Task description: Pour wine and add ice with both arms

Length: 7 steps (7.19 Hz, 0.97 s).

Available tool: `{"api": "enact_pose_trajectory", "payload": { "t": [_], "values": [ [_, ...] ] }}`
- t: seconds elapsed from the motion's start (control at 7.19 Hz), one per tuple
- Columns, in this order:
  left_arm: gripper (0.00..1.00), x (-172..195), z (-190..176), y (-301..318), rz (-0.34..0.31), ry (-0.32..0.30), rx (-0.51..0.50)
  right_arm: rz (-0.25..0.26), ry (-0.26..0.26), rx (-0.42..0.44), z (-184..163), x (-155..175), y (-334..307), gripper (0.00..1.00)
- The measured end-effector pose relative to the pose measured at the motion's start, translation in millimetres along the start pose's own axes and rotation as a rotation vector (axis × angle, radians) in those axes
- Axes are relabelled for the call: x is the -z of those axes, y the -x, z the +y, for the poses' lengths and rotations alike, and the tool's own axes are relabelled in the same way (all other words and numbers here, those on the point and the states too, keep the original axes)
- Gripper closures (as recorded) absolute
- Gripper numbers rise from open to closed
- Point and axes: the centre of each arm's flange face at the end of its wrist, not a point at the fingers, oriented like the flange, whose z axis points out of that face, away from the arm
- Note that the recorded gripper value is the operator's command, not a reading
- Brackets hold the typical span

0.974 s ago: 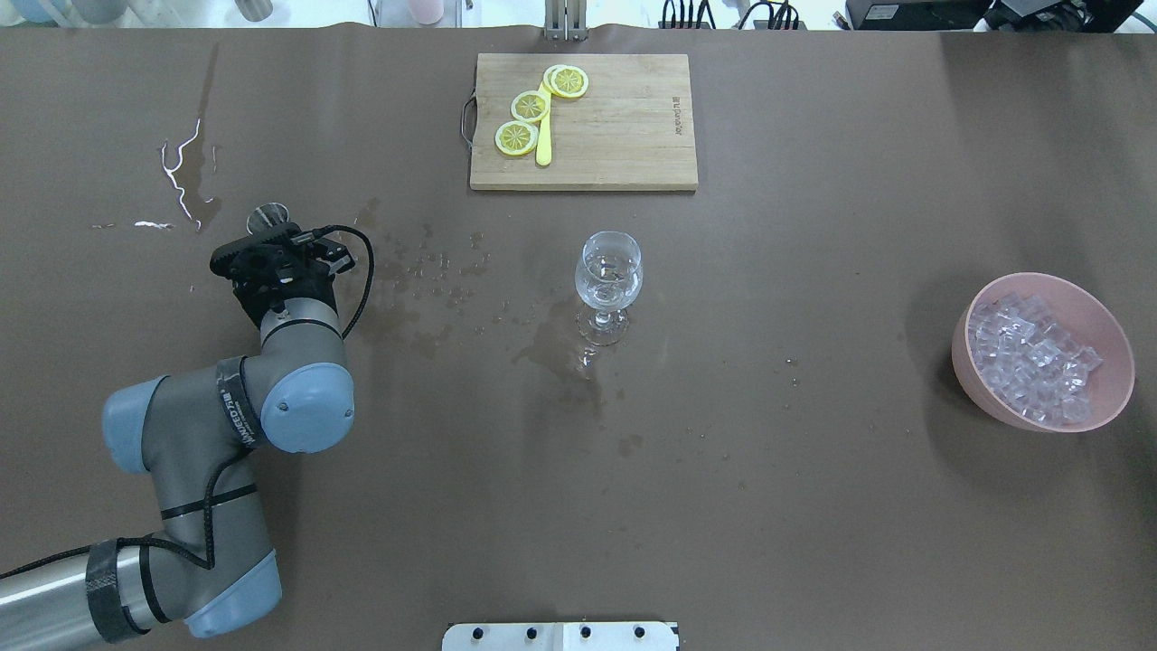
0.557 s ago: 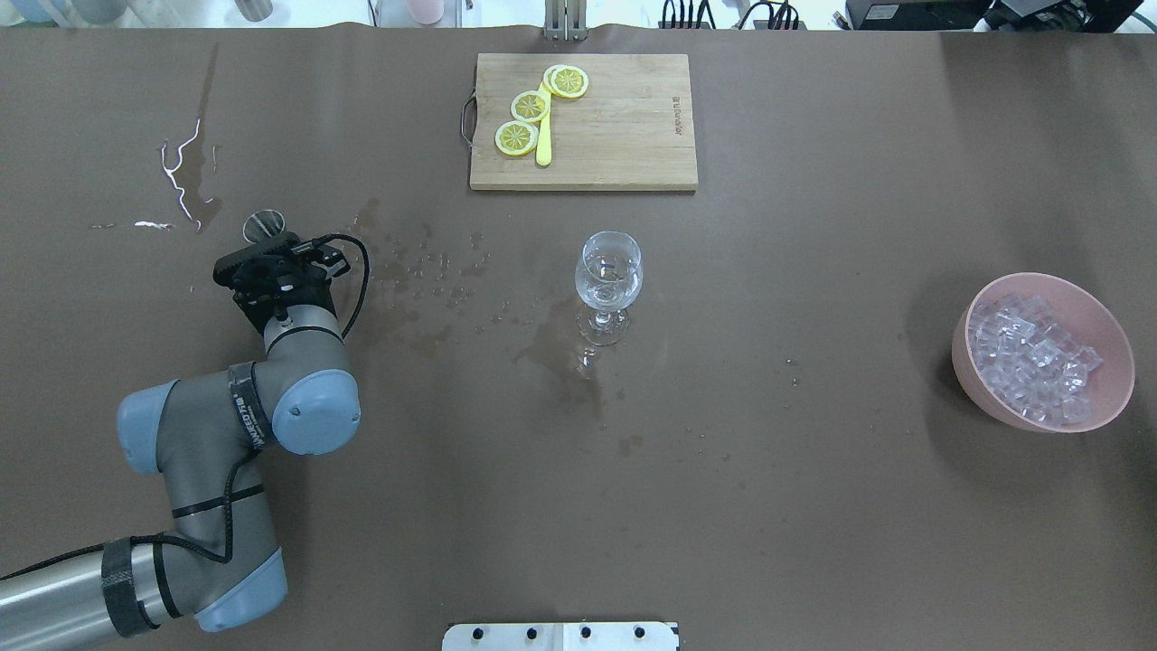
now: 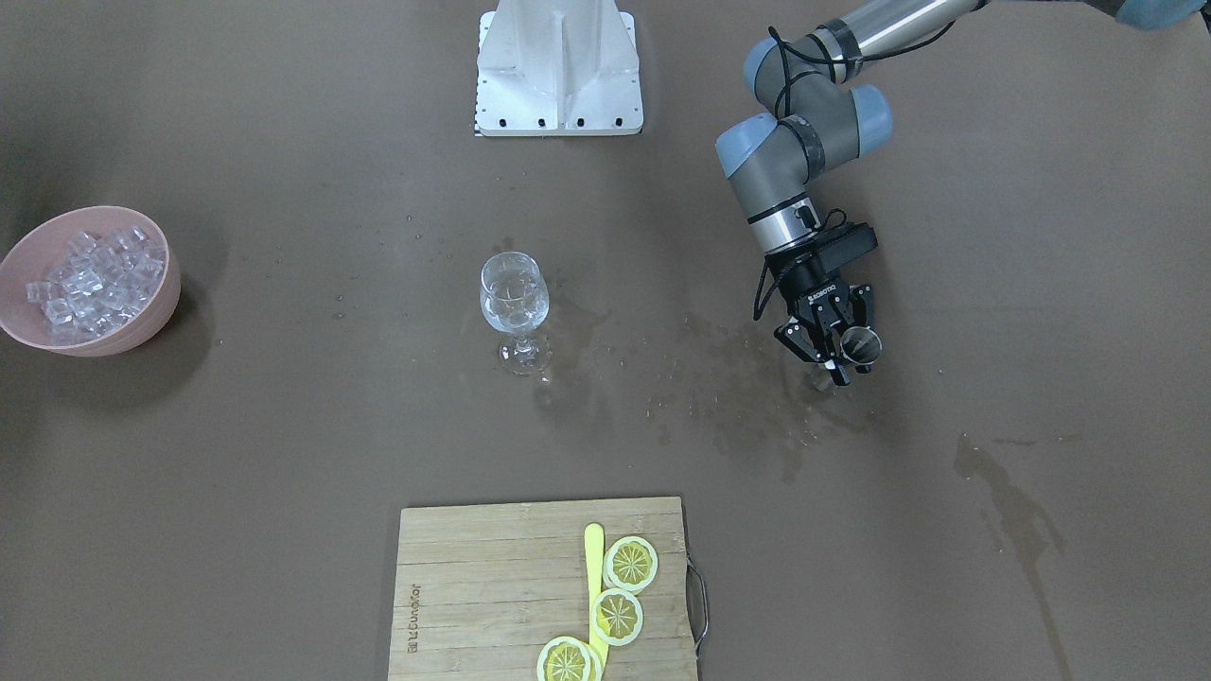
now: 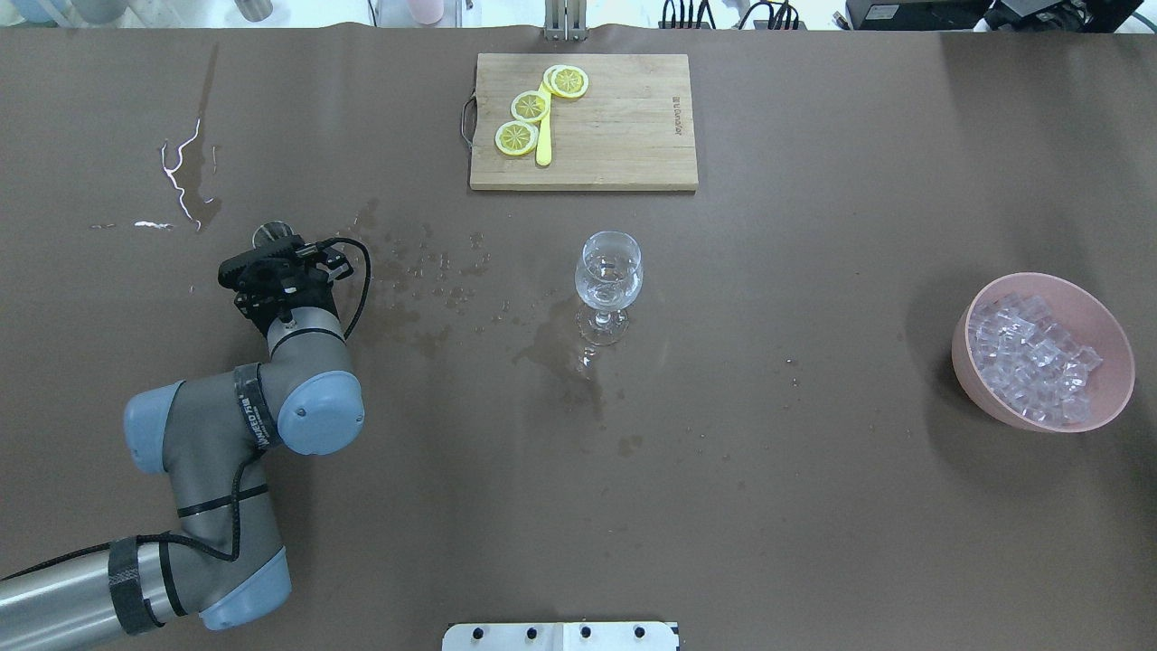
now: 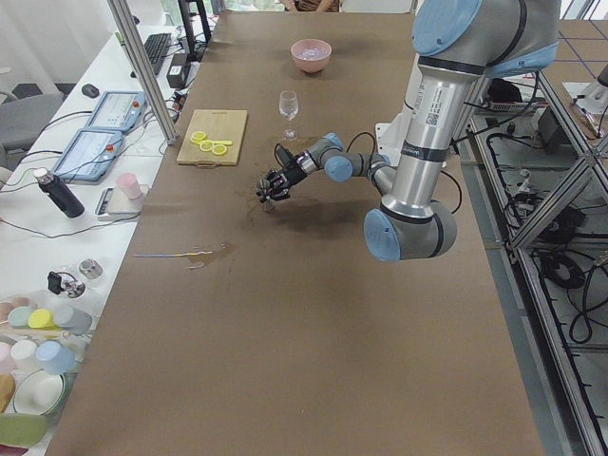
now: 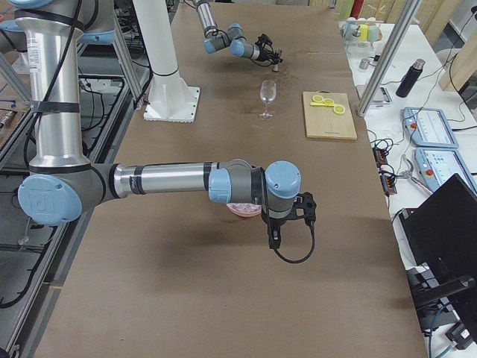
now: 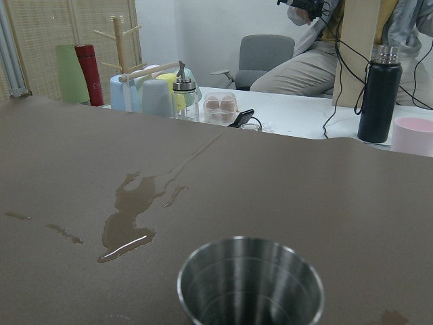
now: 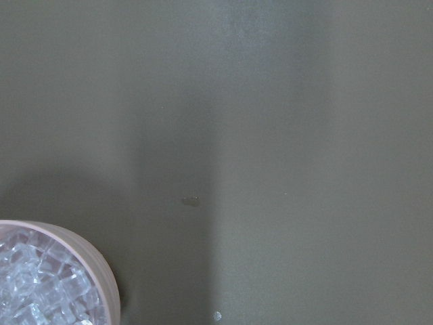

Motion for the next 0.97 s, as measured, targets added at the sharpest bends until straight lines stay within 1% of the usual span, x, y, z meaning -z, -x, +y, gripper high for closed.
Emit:
{"api": "enact_pose_trajectory", "payload": {
  "t": [0.14, 0.28, 0.42, 0.56, 0.83, 0.97],
  "values": [
    [0.02, 0, 0, -1, 0.001, 0.001, 0.001, 0.0, 0.0, 0.0, 0, 0, 0, 0.0],
    [0.02, 1, -1, -1, 0.002, 0.002, 0.0, 0.0, 0.0, 0.0, 0, 0, 0, 0.0],
    [0.02, 3, -3, -2, 0.005, 0.003, -0.024, 0.0, -0.002, 0.002, 0, 1, 1, 0.0],
    [0.02, 10, -12, -3, 0.017, 0.007, -0.06, 0.0, -0.004, 0.003, 0, 2, 2, 0.0],
    [0.02, 25, -31, 4, 0.04, 0.017, -0.086, 0.0, -0.005, 0.004, 0, 2, 3, 0.0],
    [0.02, 35, -42, 10, 0.054, 0.035, -0.096, -0.001, -0.006, 0.006, 0, 3, 3, 0.0]
  ]
}}
